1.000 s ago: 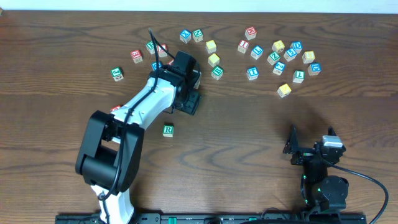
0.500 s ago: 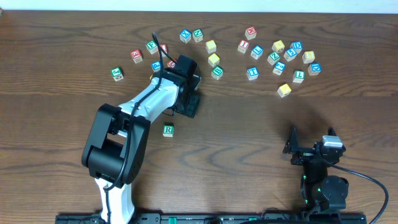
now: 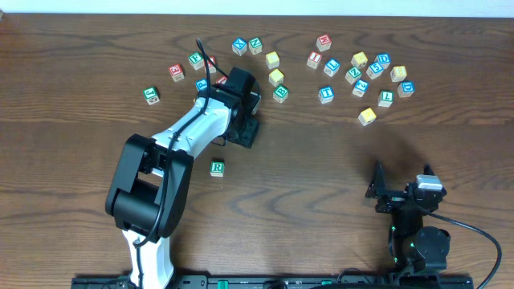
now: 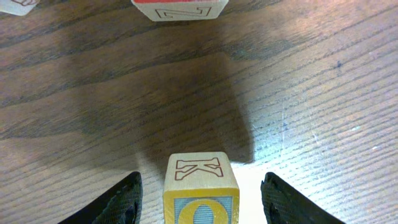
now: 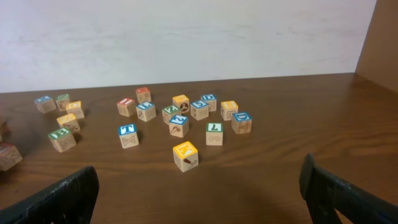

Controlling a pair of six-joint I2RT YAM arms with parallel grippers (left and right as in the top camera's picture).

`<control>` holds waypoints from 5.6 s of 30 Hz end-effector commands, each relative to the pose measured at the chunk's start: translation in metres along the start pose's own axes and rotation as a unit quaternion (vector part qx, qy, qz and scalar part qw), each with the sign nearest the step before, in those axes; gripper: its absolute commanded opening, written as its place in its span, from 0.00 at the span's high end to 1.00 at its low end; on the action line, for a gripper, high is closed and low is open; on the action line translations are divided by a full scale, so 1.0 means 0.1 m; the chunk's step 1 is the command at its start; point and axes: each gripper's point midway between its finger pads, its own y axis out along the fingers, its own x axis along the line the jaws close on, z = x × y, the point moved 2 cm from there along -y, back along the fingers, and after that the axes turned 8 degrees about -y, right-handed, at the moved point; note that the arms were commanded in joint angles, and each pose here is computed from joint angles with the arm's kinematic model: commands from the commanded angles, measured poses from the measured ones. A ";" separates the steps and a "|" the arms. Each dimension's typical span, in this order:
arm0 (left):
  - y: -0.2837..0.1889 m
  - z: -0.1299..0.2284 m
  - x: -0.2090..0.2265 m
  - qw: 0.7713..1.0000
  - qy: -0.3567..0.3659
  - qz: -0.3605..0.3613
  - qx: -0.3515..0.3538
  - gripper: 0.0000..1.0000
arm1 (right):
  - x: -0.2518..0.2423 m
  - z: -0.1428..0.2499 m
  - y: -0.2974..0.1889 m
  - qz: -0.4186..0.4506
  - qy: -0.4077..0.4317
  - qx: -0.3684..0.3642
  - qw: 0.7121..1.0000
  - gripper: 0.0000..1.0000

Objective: Spell out ROBOT
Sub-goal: 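Lower the open left gripper around the yellow O block and close, then lift the yellow O block and carry it toward the green R block, then lower the O block onto the table right of the R block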

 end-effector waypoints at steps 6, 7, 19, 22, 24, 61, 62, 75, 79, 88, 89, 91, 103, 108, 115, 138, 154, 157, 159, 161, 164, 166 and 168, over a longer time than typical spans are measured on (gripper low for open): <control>-0.06 -0.03 -0.01 1.000 0.001 -0.003 0.002 0.42 | -0.02 0.00 0.00 0.003 -0.005 -0.001 1.000 0.01; -0.06 -0.02 -0.01 1.000 0.000 -0.003 0.003 0.43 | -0.02 0.00 0.00 0.003 -0.005 -0.001 1.000 0.01; -0.06 -0.02 -0.01 1.000 0.001 -0.003 0.003 0.47 | -0.02 0.00 0.00 0.003 -0.005 -0.001 1.000 0.01; -0.06 -0.02 -0.01 1.000 0.001 -0.003 0.003 0.51 | -0.02 0.00 0.00 0.003 -0.005 -0.001 1.000 0.01; -0.06 -0.02 -0.01 1.000 0.000 -0.003 0.003 0.52 | -0.02 0.00 0.00 0.003 -0.005 -0.001 1.000 0.01; -0.16 -0.04 0.00 1.000 0.001 -0.007 0.000 0.67 | -0.02 0.00 0.00 0.003 -0.005 -0.001 1.000 0.01; -0.20 -0.06 0.00 1.000 0.001 -0.009 -0.005 0.68 | -0.02 0.00 0.00 0.003 -0.005 -0.001 1.000 0.01; -1.14 -0.26 -0.07 0.992 -0.042 0.002 -0.117 0.74 | -0.02 0.00 0.00 0.003 -0.005 -0.001 1.000 0.01; -1.38 -0.20 -0.08 0.988 -0.077 0.010 -0.131 0.80 | -0.02 0.00 0.00 0.003 -0.005 -0.001 1.000 0.01; -1.38 -0.01 -0.15 0.990 -0.085 -0.021 -0.114 0.85 | -0.02 0.00 0.00 0.003 -0.005 -0.001 1.000 0.01; -1.36 0.02 -0.18 0.989 -0.085 -0.032 -0.115 0.85 | -0.02 0.00 0.00 0.003 -0.005 -0.001 1.000 0.01; -1.33 0.06 -0.26 0.989 -0.082 -0.045 -0.117 0.84 | -0.02 0.00 0.00 0.003 -0.005 -0.001 1.000 0.01; -1.12 0.28 -0.60 0.992 -0.055 -0.043 -0.105 0.85 | -0.02 0.00 0.00 0.003 -0.005 -0.001 1.000 0.01; -0.98 0.38 -0.56 0.992 -0.069 -0.047 -0.095 0.86 | -0.02 0.00 0.00 0.003 -0.005 -0.001 1.000 0.01; -0.91 0.53 -0.49 0.991 -0.092 -0.050 -0.086 0.89 | -0.02 0.00 0.00 0.003 -0.005 -0.001 1.000 0.01; -0.89 1.06 -0.29 0.980 -0.173 -0.043 -0.087 0.89 | -0.02 0.00 0.00 0.003 -0.005 -0.001 1.000 0.01; -0.80 1.05 -0.29 0.976 -0.191 -0.035 -0.097 0.92 | -0.02 0.00 0.00 0.003 -0.005 -0.001 1.000 0.01; -0.79 1.04 -0.29 0.976 -0.191 -0.033 -0.100 0.92 | -0.02 0.00 0.00 0.003 -0.005 -0.001 1.000 0.01; -0.77 1.05 -0.29 0.976 -0.191 -0.033 -0.100 0.92 | -0.02 0.00 0.00 0.003 -0.005 -0.001 1.000 0.01; -0.74 1.06 -0.28 0.976 -0.191 -0.033 -0.099 0.92 | -0.02 0.00 0.00 0.003 -0.005 -0.001 1.000 0.01; -0.70 1.10 -0.26 0.974 -0.202 -0.034 -0.097 0.92 | -0.02 0.00 0.00 0.003 -0.005 -0.001 1.000 0.01; -0.65 1.14 -0.25 0.972 -0.211 -0.035 -0.095 0.92 | -0.02 0.00 0.00 0.003 -0.005 -0.001 1.000 0.01; -0.60 1.16 -0.24 0.971 -0.215 -0.033 -0.097 0.92 | -0.02 0.00 0.00 0.003 -0.005 -0.001 1.000 0.01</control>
